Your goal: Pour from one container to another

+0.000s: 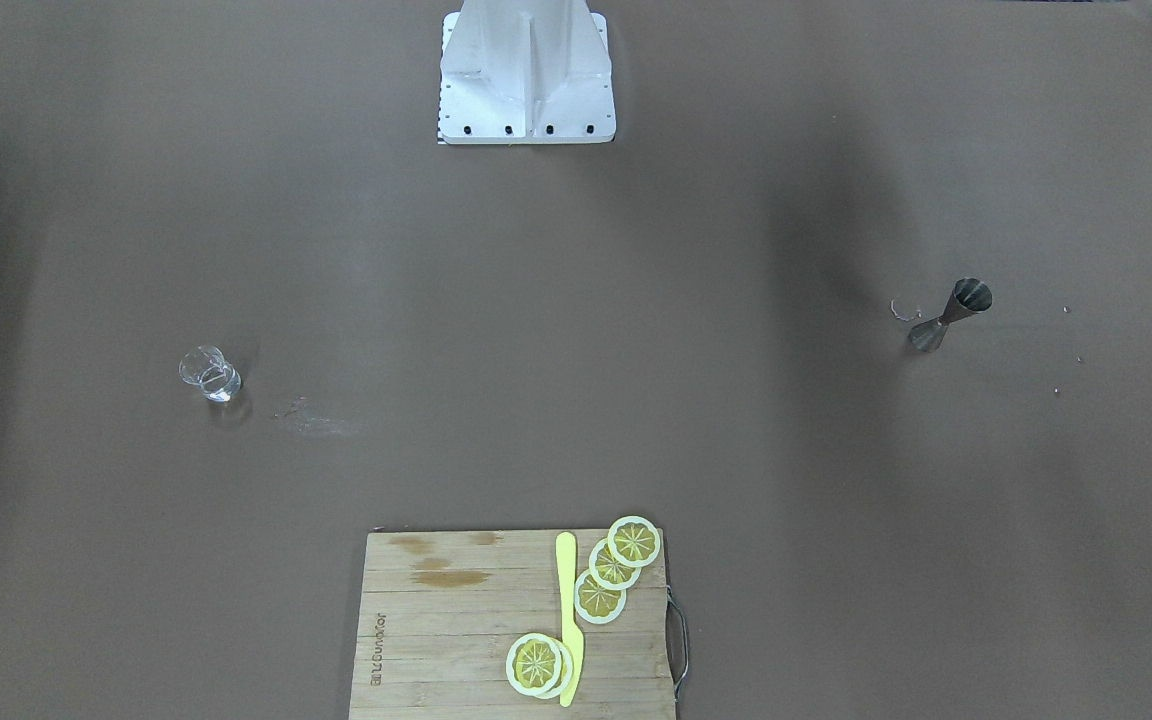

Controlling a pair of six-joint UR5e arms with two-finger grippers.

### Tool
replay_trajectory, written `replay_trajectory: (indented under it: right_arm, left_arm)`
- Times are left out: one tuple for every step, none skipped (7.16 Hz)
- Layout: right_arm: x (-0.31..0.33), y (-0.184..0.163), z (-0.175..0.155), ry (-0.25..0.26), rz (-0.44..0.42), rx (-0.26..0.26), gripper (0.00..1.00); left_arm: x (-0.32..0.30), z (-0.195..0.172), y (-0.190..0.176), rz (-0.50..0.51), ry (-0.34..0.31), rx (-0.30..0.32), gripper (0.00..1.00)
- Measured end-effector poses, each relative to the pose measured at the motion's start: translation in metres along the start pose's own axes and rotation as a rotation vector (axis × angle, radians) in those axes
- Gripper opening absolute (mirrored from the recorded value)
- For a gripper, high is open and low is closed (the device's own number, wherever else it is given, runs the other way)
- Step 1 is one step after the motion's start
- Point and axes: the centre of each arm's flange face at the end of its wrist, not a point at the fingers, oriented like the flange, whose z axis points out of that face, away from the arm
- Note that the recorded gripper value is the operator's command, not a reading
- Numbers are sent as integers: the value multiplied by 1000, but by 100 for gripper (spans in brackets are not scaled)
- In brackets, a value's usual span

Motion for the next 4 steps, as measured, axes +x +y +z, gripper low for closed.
replay_trajectory:
  right_arm:
    - [-7,-4,-5,-13,-12,11,100]
    - [-13,-8,-7,-32,-21,15,100]
    - [-14,-7,-5,-44,-23,12,100]
    - [-14,-6,-5,-49,-23,11,100]
  left_arm:
    - [-2,2,0,-4,0,-4,98]
    - [-5,5,1,-10,-2,-10,98]
    - [-7,6,1,-14,-3,-13,98]
    - [-7,7,2,-14,-2,-13,98]
